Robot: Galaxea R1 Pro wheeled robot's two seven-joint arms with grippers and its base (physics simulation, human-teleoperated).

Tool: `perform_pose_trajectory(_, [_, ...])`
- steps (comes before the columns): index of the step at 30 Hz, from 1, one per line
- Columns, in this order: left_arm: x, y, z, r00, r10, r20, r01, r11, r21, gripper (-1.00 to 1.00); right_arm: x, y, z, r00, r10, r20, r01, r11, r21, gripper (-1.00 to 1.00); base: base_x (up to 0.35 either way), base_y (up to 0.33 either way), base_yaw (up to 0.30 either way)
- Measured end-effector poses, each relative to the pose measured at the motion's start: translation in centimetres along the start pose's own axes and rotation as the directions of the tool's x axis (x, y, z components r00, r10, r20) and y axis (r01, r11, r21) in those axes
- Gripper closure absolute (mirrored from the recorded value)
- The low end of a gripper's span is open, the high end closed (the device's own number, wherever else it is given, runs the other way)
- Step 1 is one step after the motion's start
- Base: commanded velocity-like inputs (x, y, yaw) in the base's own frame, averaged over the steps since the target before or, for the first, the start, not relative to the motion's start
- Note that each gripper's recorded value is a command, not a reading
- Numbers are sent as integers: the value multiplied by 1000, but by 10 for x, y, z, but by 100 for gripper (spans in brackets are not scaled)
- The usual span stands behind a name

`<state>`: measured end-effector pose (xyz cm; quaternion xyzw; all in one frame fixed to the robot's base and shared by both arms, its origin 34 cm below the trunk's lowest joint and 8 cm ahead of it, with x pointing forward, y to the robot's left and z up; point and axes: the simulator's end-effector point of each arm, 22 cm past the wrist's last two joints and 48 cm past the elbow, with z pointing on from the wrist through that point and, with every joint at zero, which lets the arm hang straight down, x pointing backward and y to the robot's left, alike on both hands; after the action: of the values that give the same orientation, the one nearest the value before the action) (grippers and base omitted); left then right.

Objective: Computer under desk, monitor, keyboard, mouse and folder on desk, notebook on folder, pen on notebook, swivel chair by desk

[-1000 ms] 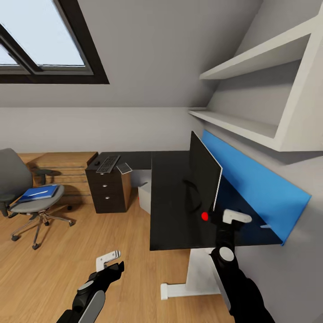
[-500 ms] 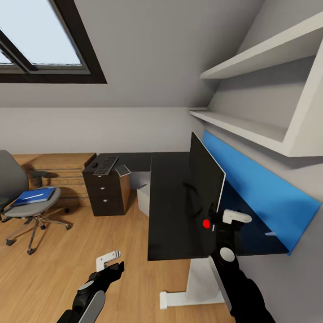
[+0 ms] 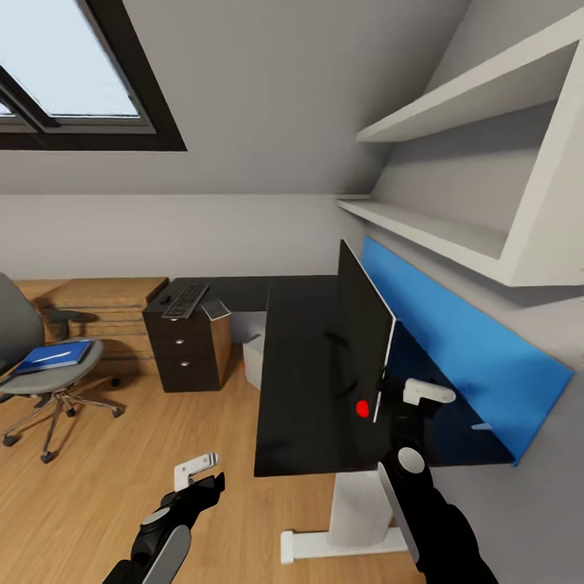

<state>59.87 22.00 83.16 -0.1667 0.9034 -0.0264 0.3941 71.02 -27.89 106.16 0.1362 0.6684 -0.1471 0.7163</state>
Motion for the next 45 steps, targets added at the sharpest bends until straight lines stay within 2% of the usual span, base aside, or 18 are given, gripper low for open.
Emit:
perform_pose_trajectory(26, [0,0,0,1000,-2,-1,2,1000,0,-100,2,0,0,1000,-2,-4,2,1000,0,-100,27,-42,0])
perform_pose_trajectory(41, [0,-1,0,1000,-2,-2,2,1000,2,-100,3,0,0,1000,-2,-5,2,1000,0,-100,-240,162,0])
perform_pose_trajectory(45, [0,0,0,1000,-2,-1,2,1000,2,-100,2,0,0,1000,-2,-4,2,1000,0,-100,144,210,0])
